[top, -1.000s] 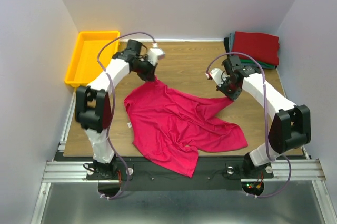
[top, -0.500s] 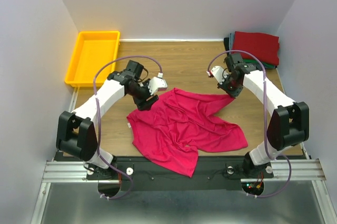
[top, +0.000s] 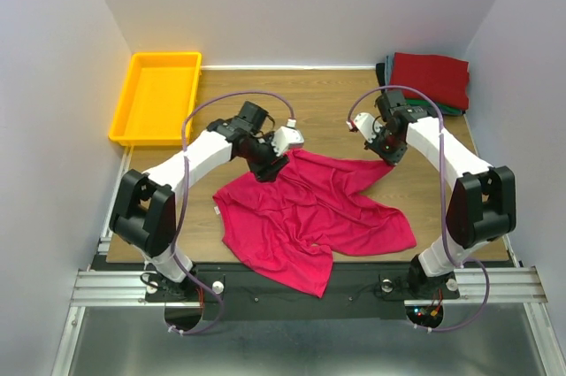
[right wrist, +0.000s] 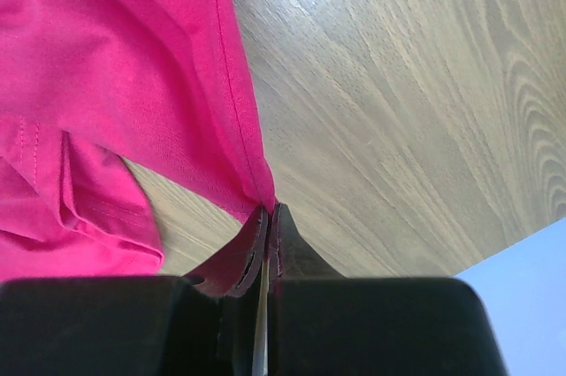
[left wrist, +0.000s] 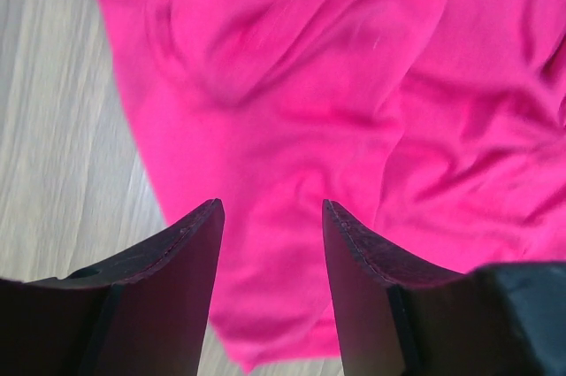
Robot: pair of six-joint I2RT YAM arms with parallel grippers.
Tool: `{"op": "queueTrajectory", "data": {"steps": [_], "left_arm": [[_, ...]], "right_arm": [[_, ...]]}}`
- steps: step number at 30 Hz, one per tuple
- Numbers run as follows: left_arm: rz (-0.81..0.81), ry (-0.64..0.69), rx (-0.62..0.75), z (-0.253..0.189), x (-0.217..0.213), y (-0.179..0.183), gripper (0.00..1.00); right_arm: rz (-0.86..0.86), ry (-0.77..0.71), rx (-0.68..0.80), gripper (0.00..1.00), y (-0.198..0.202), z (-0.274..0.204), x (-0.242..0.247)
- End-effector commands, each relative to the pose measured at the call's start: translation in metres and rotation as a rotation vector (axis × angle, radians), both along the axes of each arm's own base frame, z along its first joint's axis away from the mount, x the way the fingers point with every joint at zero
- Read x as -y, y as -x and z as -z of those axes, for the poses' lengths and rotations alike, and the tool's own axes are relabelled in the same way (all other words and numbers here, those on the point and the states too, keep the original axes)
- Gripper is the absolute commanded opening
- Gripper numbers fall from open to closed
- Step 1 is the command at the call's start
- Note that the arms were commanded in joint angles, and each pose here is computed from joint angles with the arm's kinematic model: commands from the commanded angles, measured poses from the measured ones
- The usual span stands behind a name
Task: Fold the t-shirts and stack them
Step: Flatten the tshirt out
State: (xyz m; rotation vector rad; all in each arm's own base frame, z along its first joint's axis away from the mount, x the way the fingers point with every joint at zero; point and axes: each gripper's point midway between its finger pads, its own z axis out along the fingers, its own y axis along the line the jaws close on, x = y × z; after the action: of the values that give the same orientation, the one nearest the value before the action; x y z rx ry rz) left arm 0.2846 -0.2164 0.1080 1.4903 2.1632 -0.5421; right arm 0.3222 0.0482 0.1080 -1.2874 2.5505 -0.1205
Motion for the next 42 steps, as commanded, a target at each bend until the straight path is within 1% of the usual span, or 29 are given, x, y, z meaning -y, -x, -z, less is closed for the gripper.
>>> {"op": "queueTrajectory", "data": {"steps": [1,4,5,8,11,14,16,21,26,28,31,34,37,38,40,41,42], "left_arm": [[-0.008,0.078,0.076,-0.016,0.044,0.002,0.6],[0.022,0.073,0.101,-0.012,0.067,0.009,0.61],[0.062,0.07,0.098,-0.007,0.081,0.018,0.62],[0.122,0.067,0.113,-0.002,0.107,0.032,0.63],[0.164,0.027,0.139,0.009,0.126,0.043,0.63],[0.181,-0.002,0.129,0.023,0.135,0.051,0.64],[0.186,-0.019,0.147,0.028,0.14,0.053,0.64],[0.141,-0.076,0.207,0.042,0.138,0.038,0.65],[0.145,-0.096,0.204,0.051,0.14,0.034,0.65],[0.147,-0.099,0.211,0.053,0.142,0.032,0.63],[0.153,-0.106,0.211,0.057,0.142,0.031,0.6],[0.158,-0.104,0.206,0.058,0.144,0.032,0.53],[0.167,-0.086,0.2,0.051,0.146,0.035,0.38],[0.164,-0.079,0.203,0.045,0.145,0.035,0.3],[0.159,-0.061,0.211,0.031,0.145,0.034,0.23],[0.15,-0.042,0.216,0.017,0.141,0.034,0.17],[0.137,-0.032,0.218,0.007,0.137,0.032,0.15]], "right_arm": [[0.014,-0.046,0.01,0.01,-0.006,-0.005,-0.004],[0.023,-0.049,-0.003,0.01,-0.007,-0.001,-0.004],[0.025,-0.049,-0.003,0.01,-0.008,-0.001,-0.004],[0.032,-0.053,-0.005,0.01,-0.01,0.0,-0.003],[0.034,-0.055,-0.007,0.0,-0.013,0.001,-0.003],[0.035,-0.056,-0.014,0.01,-0.014,0.002,-0.003],[0.033,-0.056,-0.012,0.01,-0.014,0.001,-0.002],[0.03,-0.058,-0.019,0.01,-0.014,0.003,-0.002],[0.027,-0.055,-0.023,0.01,-0.014,0.005,-0.001],[0.026,-0.055,-0.023,0.01,-0.014,0.005,-0.001],[0.027,-0.053,-0.022,0.01,-0.015,0.004,0.0],[0.026,-0.051,-0.022,0.01,-0.015,0.005,0.0],[0.023,-0.049,-0.021,0.01,-0.015,0.005,0.0],[0.022,-0.047,-0.021,0.01,-0.016,0.005,0.0],[0.022,-0.044,-0.017,0.01,-0.016,0.003,0.001],[0.019,-0.038,-0.012,0.01,-0.017,0.002,0.002],[0.019,-0.037,-0.008,0.01,-0.017,0.001,0.003]]}}
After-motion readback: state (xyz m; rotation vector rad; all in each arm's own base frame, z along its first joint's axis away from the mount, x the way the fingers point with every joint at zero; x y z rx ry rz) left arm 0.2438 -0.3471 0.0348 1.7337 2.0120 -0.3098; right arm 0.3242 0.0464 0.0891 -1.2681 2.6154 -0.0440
